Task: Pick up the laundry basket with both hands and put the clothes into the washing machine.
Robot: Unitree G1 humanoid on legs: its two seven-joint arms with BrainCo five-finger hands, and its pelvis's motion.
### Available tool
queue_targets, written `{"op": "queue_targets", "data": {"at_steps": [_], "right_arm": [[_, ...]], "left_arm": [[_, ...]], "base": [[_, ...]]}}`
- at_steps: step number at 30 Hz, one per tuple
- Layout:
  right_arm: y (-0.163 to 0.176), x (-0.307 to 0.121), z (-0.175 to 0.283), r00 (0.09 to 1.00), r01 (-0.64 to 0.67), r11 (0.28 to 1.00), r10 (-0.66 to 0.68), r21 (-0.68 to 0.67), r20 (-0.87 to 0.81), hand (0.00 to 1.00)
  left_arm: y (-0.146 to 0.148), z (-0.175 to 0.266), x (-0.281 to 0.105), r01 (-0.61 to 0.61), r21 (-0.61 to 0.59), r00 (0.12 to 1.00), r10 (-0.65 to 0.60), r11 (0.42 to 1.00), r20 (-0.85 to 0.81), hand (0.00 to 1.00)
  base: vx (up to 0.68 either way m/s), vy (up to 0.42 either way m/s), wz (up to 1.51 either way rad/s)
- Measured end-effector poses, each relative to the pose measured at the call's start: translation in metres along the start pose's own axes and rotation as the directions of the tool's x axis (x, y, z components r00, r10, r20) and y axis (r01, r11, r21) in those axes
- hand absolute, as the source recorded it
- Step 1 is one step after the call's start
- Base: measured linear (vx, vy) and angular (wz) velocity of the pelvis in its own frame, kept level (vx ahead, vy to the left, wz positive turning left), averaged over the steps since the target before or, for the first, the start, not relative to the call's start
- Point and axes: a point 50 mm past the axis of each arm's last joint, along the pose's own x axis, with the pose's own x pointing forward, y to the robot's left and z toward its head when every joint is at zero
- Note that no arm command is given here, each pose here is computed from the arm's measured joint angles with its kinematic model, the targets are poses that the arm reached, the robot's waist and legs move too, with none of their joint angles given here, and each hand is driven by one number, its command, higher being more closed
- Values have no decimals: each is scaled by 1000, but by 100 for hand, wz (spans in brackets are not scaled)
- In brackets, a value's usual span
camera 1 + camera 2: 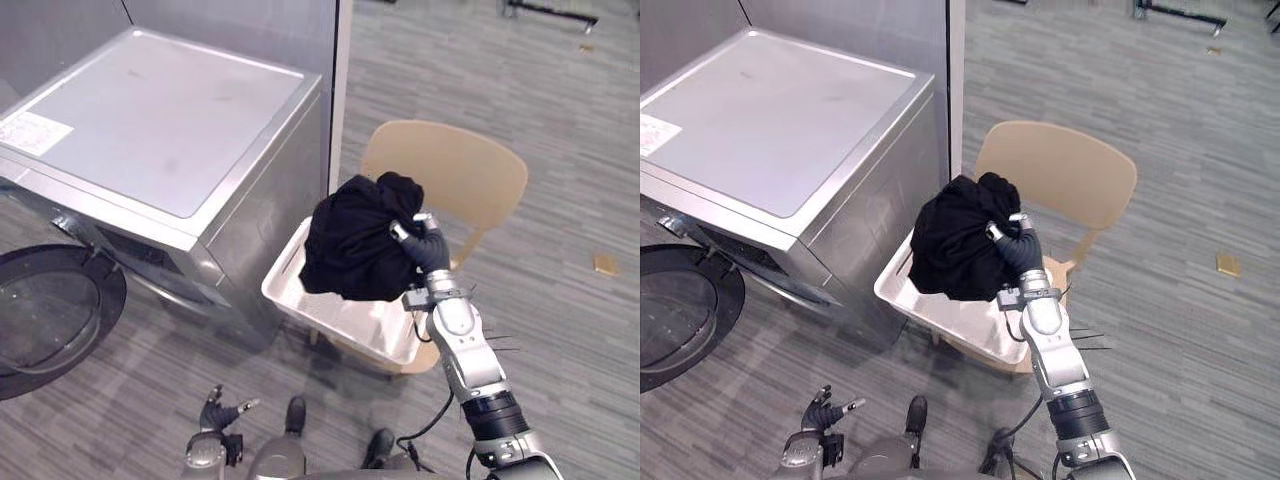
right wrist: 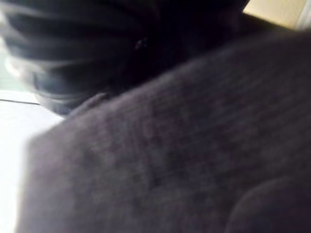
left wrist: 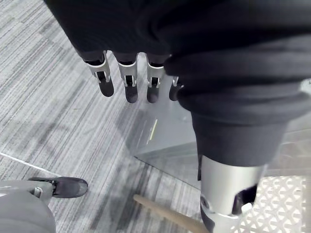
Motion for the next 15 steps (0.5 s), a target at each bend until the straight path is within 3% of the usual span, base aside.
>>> {"op": "queue_targets", "data": {"at_steps": [7,9,15], "right_arm": [[8,7,14,998,-19,1000,19,-4,64,100],[10,11,23,993,-44,998,48,-36,108,100],[-6,16,17,995,-64,983,77,-171,70,100]], "left_arm": [[-4,53,-7,-6,-116,973,33,993,227,0],[-21,65,-18,39,-195,959,18,980,284,0],[-48,102,-34,195,-113,881,-123,974,457,0]], "base": [[-80,-146,103],[-253,-213,81],[-175,-116,100]]}}
